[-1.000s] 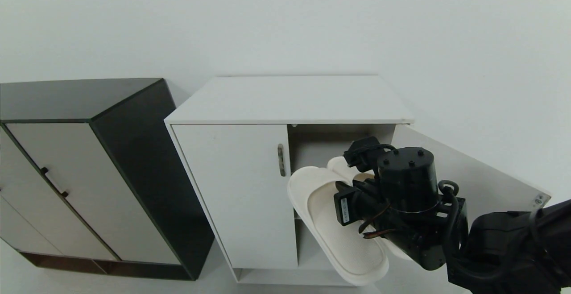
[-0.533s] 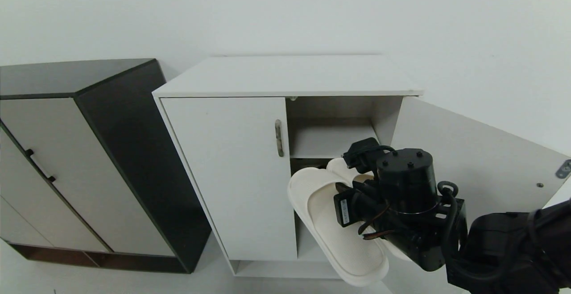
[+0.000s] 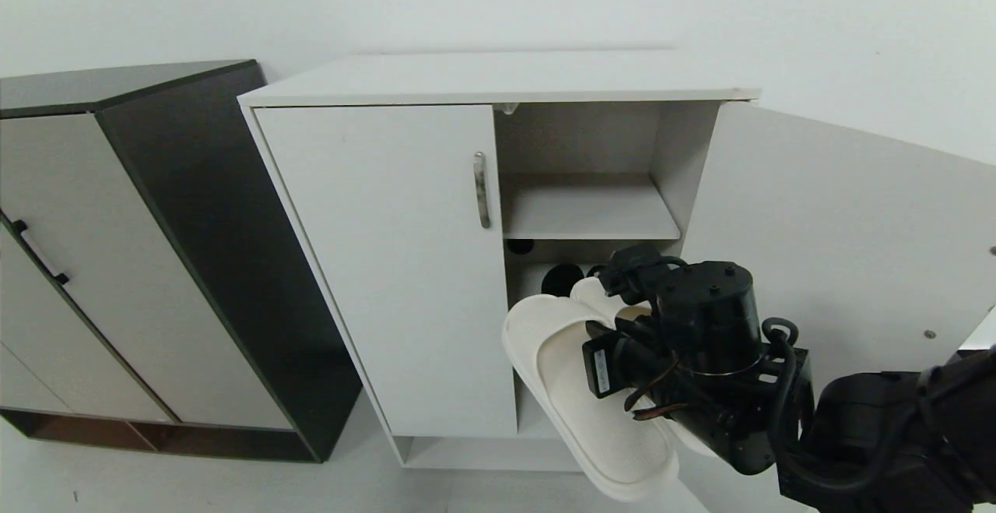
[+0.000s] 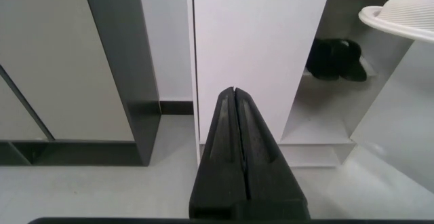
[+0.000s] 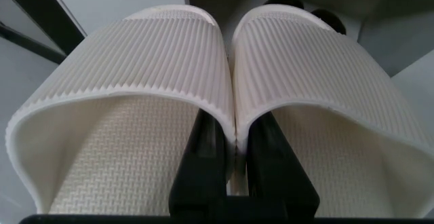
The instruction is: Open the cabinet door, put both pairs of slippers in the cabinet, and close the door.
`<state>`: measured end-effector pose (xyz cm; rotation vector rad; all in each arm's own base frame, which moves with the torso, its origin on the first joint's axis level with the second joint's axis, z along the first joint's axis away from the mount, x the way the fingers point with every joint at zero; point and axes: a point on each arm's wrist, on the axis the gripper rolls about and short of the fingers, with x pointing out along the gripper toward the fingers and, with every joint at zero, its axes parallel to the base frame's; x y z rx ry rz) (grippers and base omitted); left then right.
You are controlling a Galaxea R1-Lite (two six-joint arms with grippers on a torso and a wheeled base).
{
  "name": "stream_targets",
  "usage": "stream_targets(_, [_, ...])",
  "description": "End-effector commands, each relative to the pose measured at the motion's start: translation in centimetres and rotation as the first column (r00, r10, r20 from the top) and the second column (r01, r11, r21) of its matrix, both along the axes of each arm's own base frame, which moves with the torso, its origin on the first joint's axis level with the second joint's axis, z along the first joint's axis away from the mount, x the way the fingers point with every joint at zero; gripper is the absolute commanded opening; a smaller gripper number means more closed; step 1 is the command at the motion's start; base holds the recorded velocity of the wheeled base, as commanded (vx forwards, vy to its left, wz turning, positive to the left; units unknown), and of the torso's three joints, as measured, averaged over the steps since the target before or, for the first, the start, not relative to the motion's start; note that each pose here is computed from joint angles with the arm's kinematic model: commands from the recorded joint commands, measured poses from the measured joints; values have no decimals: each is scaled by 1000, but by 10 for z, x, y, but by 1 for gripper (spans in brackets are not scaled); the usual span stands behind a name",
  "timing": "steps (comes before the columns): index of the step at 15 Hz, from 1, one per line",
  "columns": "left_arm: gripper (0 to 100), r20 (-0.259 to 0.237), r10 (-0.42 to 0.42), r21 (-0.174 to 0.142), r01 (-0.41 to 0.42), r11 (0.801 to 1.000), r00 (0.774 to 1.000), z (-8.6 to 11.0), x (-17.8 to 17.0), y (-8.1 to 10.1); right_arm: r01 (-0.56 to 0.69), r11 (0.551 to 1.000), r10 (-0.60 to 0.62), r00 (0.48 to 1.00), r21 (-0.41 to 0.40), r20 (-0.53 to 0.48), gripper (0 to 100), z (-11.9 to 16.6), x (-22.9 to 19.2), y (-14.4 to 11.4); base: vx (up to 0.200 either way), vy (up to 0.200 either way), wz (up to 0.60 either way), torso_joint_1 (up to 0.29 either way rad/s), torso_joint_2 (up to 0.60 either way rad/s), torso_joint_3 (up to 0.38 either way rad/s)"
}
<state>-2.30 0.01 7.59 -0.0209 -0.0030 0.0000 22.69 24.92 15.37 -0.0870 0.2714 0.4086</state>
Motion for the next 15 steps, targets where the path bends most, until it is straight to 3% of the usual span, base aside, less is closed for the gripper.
stream_targets(1, [0, -1, 0, -1, 0, 1000, 1000, 0, 0, 0, 0, 1000, 0, 1000, -1, -1, 0, -1, 0, 0, 0, 0, 0, -46, 476, 378])
stream_targets(5, [0, -1, 0, -2, 0, 1000, 1000, 0, 0, 0, 0, 1000, 0, 1000, -2, -2, 0, -1, 0, 0, 0, 0, 0, -17, 354, 326])
stream_targets(10, [0, -1, 0, -2, 0, 1000, 1000, 0, 0, 0, 2, 1000, -2, 1000, 1, 26, 0, -2, 4, 5, 0, 0, 0, 0, 48, 35])
stream_targets(11, [0, -1, 2, -2, -2, 1000, 1000, 0, 0, 0, 39, 999, -38, 997, -17, 60, 0, 2, 6, 7, 0, 0, 0, 0, 0, 0])
stream_targets(13, [0, -1, 0, -2, 0, 1000, 1000, 0, 0, 0, 231, 972, -226, 970, -45, 93, 0, 18, 15, 26, 0, 0, 0, 0, 0, 0])
stream_targets(15, [0, -1, 0, -2, 0, 1000, 1000, 0, 0, 0, 301, 953, -302, 950, 24, 84, 0, 44, 13, 42, 0, 0, 0, 0, 0, 0])
